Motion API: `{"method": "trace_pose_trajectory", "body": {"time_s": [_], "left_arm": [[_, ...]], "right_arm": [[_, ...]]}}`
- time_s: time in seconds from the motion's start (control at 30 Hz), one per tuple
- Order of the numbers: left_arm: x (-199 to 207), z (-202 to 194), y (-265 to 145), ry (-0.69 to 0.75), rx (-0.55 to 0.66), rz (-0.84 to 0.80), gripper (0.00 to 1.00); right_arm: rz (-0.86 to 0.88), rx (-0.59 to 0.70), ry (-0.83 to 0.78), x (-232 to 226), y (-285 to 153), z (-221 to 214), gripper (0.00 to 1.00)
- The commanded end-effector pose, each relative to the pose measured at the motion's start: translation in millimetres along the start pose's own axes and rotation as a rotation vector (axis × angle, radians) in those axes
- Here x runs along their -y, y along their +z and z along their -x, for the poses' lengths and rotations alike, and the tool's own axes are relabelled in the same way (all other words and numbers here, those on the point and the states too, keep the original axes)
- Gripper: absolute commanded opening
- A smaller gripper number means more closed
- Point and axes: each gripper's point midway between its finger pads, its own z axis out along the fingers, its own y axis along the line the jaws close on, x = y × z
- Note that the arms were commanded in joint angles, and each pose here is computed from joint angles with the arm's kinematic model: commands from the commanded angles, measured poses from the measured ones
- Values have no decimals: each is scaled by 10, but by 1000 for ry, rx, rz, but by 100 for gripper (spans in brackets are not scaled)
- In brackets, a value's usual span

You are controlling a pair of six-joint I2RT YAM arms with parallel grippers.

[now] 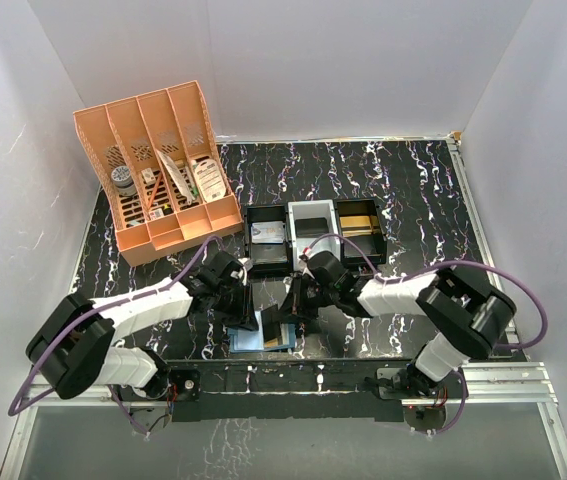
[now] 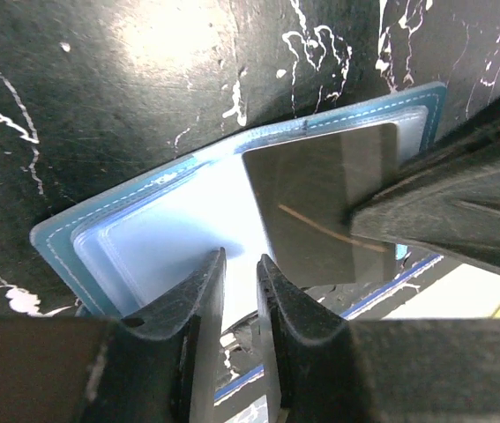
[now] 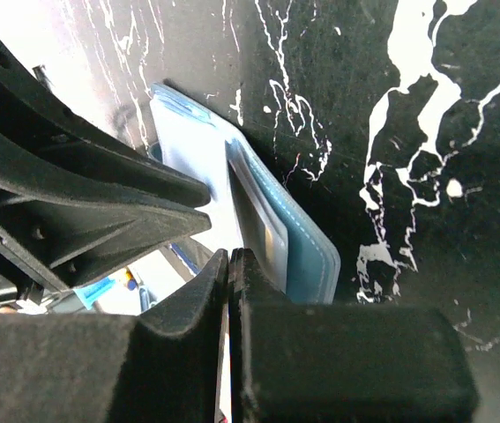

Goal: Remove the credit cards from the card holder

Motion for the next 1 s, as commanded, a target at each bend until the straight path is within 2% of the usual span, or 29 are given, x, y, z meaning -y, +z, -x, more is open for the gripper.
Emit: {"method": "trace_pose_trajectory", "body": {"time_s": [0.0, 0.27, 0.47, 0.67, 0.83, 0.97], "left_arm": [[-165, 37, -73, -1, 52, 85, 23], [-35, 201, -188, -1, 146, 43, 33], [-46, 345, -356, -19, 253, 67, 49], [-166, 516, -617, -20, 369, 169, 70], [-246, 604, -813, 9, 429, 238, 82], [-309, 673, -958, 30, 474, 295, 92]], "right_arm": [[-7, 92, -95, -158, -129, 165, 0], [46, 182, -182, -391, -307, 288, 0], [55, 331, -310, -607, -565, 502, 0], [41, 569, -471, -814, -1003, 793, 0], [-20, 837, -590, -901, -1501, 1088, 0], [-100, 1054, -616, -898, -1942, 1303, 0]]}}
